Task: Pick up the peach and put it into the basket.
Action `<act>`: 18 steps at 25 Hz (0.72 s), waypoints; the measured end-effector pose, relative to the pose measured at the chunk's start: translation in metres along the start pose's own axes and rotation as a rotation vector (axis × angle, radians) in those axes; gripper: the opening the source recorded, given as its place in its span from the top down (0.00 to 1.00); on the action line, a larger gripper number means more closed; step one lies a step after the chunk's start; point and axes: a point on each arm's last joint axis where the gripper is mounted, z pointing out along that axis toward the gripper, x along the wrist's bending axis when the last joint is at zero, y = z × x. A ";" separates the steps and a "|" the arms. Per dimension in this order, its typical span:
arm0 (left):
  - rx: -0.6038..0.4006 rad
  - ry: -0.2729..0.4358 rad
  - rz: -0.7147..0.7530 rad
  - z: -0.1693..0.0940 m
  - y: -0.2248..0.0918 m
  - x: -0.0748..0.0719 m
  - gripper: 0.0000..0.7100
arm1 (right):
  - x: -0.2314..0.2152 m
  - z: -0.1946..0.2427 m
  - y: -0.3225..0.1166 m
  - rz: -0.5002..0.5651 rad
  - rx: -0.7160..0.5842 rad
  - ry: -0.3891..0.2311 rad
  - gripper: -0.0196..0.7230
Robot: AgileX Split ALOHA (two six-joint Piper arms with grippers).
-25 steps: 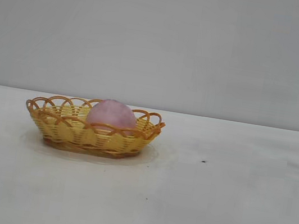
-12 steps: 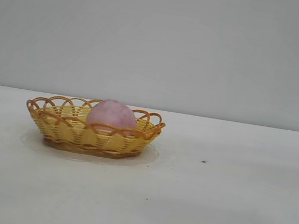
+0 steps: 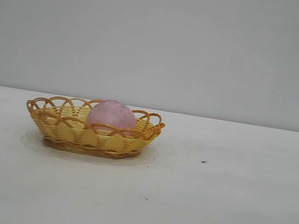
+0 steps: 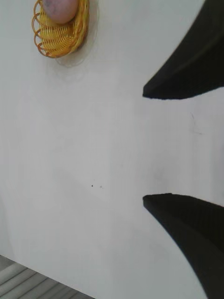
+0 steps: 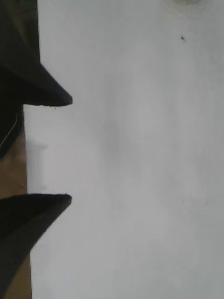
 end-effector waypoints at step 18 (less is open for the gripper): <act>0.000 0.000 0.000 0.000 0.000 0.000 0.45 | 0.001 -0.026 -0.029 -0.017 -0.273 -0.004 0.49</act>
